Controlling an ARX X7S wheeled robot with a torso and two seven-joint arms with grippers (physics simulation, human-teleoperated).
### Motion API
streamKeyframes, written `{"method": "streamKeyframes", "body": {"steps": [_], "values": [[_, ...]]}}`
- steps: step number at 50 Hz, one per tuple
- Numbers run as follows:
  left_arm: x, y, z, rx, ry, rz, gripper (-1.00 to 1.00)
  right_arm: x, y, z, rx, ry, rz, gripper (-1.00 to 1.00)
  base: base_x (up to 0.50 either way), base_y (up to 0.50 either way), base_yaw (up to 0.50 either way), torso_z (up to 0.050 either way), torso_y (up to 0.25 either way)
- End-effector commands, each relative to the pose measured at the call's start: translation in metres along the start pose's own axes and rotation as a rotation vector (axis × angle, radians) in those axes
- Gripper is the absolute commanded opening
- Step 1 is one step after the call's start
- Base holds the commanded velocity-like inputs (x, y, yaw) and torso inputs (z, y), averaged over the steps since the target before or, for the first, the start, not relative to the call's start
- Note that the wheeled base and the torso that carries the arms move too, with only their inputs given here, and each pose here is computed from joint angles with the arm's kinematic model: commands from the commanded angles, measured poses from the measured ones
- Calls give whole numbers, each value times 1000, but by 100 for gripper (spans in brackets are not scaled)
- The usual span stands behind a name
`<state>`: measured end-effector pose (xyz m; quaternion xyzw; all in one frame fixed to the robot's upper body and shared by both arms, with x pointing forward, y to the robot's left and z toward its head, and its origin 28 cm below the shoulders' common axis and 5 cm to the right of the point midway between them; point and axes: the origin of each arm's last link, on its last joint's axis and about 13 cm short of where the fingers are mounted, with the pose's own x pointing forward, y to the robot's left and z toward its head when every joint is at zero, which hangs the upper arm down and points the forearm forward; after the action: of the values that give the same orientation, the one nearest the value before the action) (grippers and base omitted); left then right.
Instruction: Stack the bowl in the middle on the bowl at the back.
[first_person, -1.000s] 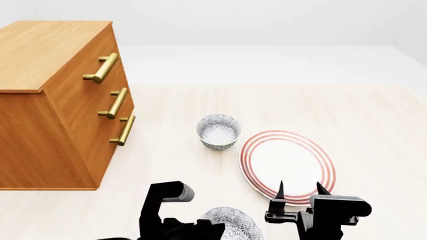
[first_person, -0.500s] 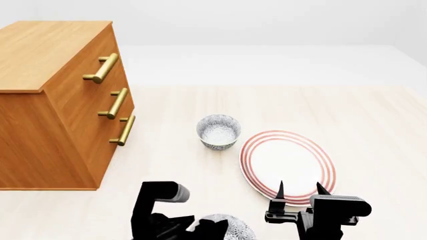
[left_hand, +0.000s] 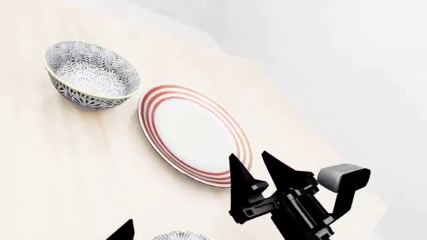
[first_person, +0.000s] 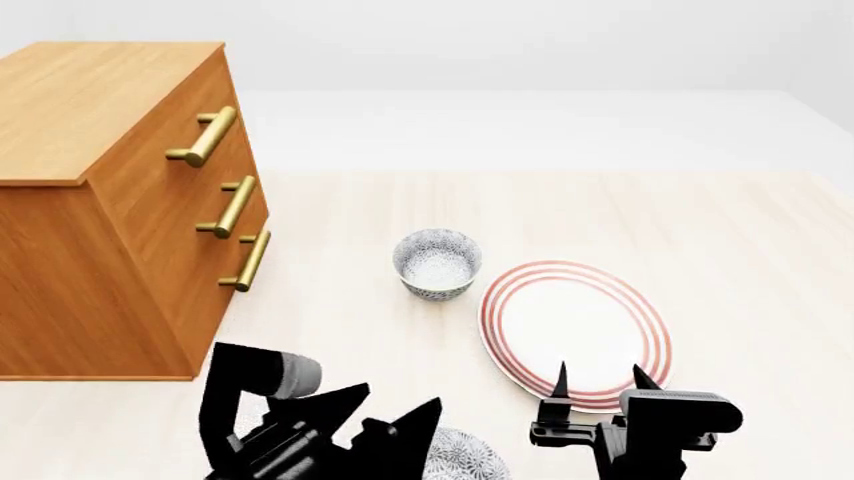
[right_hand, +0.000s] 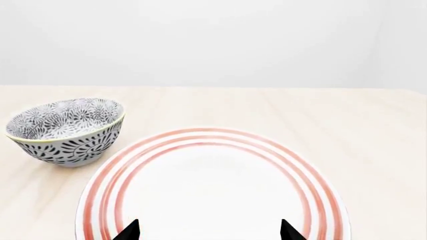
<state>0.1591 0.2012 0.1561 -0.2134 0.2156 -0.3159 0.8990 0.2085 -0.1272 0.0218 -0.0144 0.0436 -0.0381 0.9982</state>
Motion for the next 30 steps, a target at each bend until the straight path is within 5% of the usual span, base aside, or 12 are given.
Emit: {"method": "streamKeyframes", "body": {"steps": [1,6,30], "values": [[-13,-4,10,21,-119,-51,100,-1,1,1,-1,-3,0,100,0,0,0,0,0],[-15,0,17,35,-210,-44,100,-4,0,4,-2,-19,-5,100,0,0,0,0,0],[-34,16,9,454,-876,323,100,-52,5,53,-44,-230,-53,100,0,0,0,0,0]]}}
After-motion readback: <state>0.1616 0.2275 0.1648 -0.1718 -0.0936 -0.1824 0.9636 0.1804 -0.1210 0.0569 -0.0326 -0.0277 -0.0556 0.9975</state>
